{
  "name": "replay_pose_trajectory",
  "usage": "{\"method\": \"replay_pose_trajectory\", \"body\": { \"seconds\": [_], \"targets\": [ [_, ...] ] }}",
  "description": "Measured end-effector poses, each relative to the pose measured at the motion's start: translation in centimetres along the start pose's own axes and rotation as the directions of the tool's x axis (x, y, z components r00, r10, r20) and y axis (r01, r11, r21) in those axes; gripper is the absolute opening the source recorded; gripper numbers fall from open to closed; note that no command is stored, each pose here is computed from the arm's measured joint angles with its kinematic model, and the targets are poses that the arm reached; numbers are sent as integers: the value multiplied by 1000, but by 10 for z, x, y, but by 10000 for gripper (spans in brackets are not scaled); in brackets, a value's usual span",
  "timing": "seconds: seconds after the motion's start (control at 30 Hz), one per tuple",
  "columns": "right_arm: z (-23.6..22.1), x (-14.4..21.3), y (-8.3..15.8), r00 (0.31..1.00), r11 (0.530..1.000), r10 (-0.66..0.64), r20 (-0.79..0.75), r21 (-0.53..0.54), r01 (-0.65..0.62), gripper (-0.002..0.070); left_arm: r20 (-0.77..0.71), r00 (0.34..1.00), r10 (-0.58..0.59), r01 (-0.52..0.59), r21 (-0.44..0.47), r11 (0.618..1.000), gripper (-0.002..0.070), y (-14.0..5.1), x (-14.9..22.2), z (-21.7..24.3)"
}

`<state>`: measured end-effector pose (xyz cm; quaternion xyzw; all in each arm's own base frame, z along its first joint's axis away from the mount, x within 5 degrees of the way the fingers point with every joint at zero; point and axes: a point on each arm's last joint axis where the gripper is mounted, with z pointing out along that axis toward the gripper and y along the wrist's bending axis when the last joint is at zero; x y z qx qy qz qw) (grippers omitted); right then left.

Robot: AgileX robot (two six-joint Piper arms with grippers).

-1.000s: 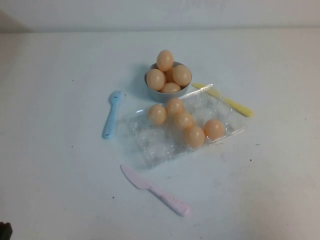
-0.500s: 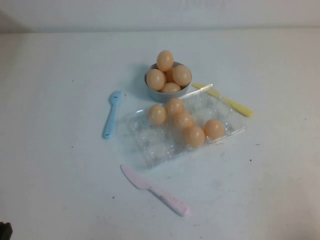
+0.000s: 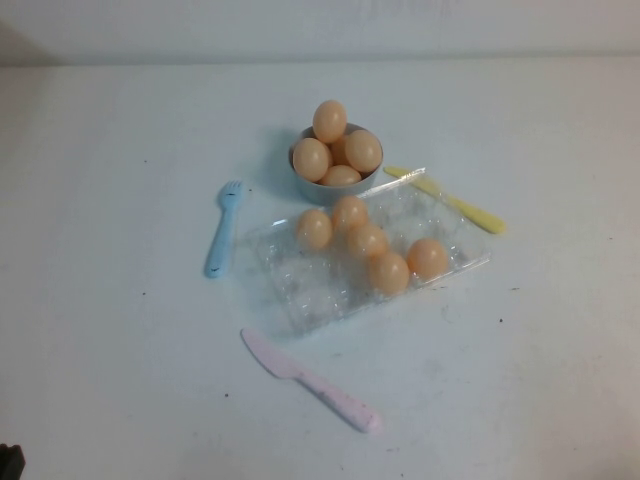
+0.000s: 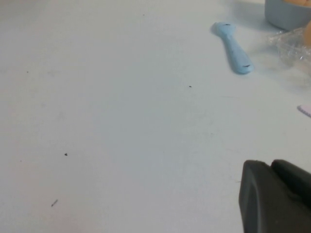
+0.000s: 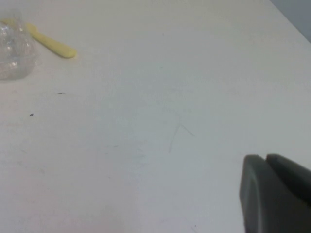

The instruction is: Take an egg out of the egg box

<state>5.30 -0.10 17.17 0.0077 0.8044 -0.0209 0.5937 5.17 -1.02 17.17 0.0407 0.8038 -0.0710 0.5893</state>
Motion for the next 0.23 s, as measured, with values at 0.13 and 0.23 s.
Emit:
{"method": "replay_pose_trajectory", "body": {
  "seconds": [0.13, 0.23],
  "targets": [
    [0, 0, 0, 1000, 1000, 2, 0, -1, -2, -16, 0, 1000, 0, 0, 0, 1000, -4, 0, 0, 0],
    [0, 0, 0, 1000, 1000, 2, 0, -1, -2, -16, 0, 1000, 0, 0, 0, 1000, -4, 0, 0, 0]
  ]
}}
